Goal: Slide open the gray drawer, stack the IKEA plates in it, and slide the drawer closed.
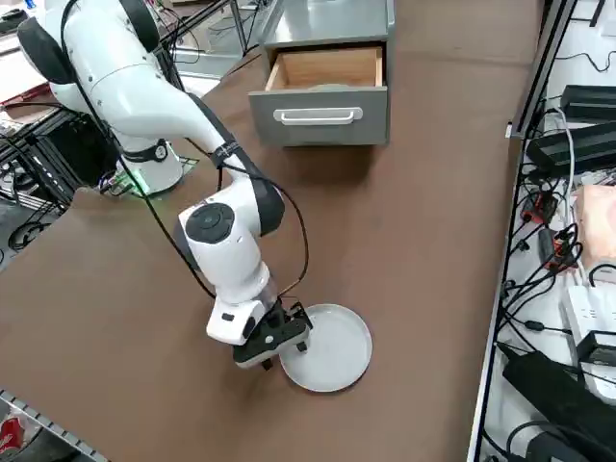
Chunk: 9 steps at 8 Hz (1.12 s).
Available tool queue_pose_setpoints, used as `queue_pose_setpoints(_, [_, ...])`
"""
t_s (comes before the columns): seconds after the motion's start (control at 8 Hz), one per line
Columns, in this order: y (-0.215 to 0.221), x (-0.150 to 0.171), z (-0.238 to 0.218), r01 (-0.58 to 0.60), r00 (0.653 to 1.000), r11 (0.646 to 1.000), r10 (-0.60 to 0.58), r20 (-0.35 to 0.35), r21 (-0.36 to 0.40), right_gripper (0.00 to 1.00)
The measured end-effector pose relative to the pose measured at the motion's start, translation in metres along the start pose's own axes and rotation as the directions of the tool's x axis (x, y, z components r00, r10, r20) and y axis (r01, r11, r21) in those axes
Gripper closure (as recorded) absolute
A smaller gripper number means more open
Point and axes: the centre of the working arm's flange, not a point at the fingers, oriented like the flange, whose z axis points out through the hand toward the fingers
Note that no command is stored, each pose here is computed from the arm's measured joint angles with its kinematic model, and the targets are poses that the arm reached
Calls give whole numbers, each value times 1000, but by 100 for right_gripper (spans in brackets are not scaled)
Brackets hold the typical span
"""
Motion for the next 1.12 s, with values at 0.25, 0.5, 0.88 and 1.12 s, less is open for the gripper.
queue_pose_setpoints(0.25, [2, 1, -1, -4, 1000, 1000, 4, -2, 0, 33])
queue_pose_setpoints(0.5, [2, 1, 0, -3, 1000, 1000, 3, -2, 0, 72])
queue_pose_setpoints(0.88, [13, 8, -8, 22, 1000, 1000, -22, -18, -1, 100])
queue_pose_setpoints(1.12, [21, 15, -25, 101, 995, 995, -101, -1, 0, 100])
